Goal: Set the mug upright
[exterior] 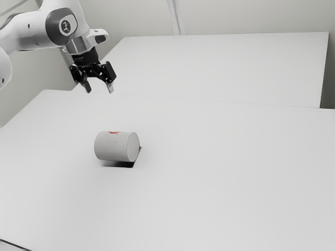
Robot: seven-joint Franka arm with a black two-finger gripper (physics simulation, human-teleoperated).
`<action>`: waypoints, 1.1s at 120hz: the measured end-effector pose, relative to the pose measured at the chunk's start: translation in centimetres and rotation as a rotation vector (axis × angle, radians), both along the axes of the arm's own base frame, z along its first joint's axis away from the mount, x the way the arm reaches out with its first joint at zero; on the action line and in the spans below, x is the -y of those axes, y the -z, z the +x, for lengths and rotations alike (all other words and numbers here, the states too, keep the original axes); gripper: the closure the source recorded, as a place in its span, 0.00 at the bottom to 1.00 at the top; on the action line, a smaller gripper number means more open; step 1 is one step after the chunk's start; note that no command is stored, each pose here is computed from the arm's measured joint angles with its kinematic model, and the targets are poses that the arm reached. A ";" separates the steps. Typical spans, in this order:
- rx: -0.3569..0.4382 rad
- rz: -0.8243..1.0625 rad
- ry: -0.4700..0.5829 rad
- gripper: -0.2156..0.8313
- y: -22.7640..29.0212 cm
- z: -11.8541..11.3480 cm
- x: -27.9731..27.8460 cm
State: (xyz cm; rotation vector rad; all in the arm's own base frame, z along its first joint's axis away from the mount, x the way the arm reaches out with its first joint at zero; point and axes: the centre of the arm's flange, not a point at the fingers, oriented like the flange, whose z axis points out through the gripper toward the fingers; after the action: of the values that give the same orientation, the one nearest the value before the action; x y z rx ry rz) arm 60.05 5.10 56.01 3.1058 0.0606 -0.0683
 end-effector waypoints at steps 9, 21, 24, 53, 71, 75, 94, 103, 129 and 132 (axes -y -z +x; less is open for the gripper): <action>0.000 -0.001 0.000 0.21 0.0 0.0 0.0; 0.001 -0.001 -0.001 0.21 -0.1 0.0 0.0; 0.000 -0.001 -0.001 0.21 -0.1 -0.1 0.0; 0.003 -0.052 -0.012 0.21 -0.4 -0.3 -0.5; 0.014 -0.204 -0.099 0.21 -0.2 -1.8 -6.9; 0.009 -0.244 -0.120 0.21 0.4 -2.3 -8.6; 0.007 -0.445 -0.187 0.21 3.9 -4.8 -14.5; 0.019 -0.540 -0.203 0.21 5.8 -5.7 -16.3; 0.015 -0.795 -0.254 0.21 15.3 -6.9 -19.7; 0.019 -0.821 -0.260 0.21 16.4 -7.0 -20.0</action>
State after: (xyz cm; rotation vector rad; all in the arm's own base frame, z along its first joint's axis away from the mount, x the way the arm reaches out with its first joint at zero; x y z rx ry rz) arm 53.07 25.08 39.63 2.2575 0.3380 -0.0412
